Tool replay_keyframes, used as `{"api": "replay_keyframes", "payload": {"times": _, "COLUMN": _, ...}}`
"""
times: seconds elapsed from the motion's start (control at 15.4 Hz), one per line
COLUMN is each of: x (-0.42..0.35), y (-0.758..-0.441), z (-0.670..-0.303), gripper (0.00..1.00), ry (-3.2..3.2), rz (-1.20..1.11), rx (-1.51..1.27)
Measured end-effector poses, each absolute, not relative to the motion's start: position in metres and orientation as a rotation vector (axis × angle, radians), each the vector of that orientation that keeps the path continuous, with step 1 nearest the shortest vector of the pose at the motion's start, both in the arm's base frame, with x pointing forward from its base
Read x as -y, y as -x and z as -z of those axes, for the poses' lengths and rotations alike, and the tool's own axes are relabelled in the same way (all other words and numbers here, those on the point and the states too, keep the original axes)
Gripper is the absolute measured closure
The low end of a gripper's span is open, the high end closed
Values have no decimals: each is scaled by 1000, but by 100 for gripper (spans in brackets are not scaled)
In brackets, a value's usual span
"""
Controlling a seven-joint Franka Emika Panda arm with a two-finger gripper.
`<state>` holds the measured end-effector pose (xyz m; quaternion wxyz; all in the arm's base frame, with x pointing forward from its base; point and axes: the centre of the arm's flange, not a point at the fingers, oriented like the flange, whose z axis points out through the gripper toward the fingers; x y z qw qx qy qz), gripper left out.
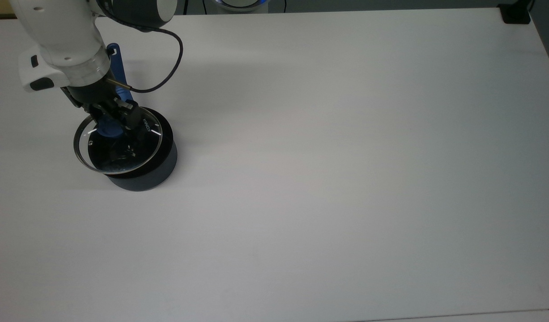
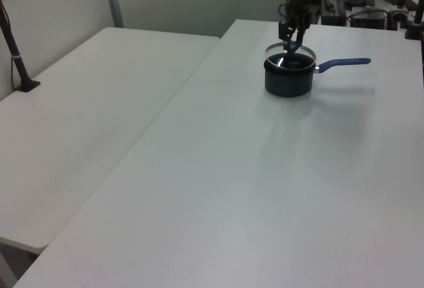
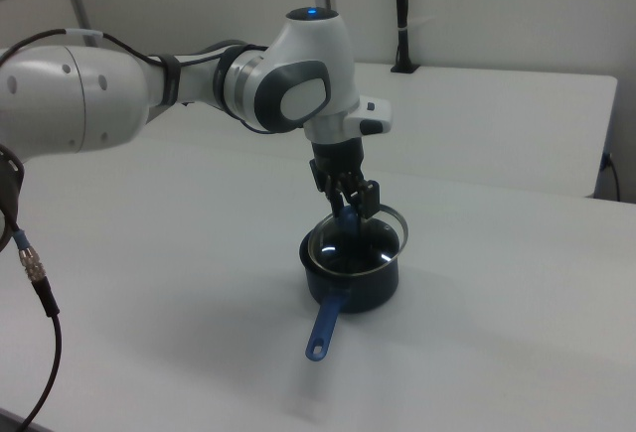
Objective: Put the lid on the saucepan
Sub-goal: 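Lower the glass lid onto the saucepan rim, then open the gripper and raise it away from the lid knob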
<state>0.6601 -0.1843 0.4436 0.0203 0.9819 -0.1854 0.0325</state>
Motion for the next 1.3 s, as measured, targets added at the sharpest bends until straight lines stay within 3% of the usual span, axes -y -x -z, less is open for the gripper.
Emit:
{"api": "replay_keyframes", "payload": {"times": 0.98, "x": 178, "y": -657, "z": -430, "gripper": 33, "ry": -3090, "rz": -4, "rx": 605}}
{"api": "replay_keyframes", "payload": {"times": 1.04, "x": 178, "y": -657, "z": -429, "gripper": 31, "ry": -3090, "rz": -3, "rx": 604}}
{"api": "replay_keyframes", "payload": {"times": 1.24, "x": 177, "y": -657, "z": -425, "gripper": 4, "ry": -3091, "rz": 9, "rx": 602}}
{"api": "replay_keyframes", "payload": {"times": 1.3, "x": 176, "y": -657, "z": -425, "gripper": 0, "ry": -3091, "rz": 10, "rx": 601}}
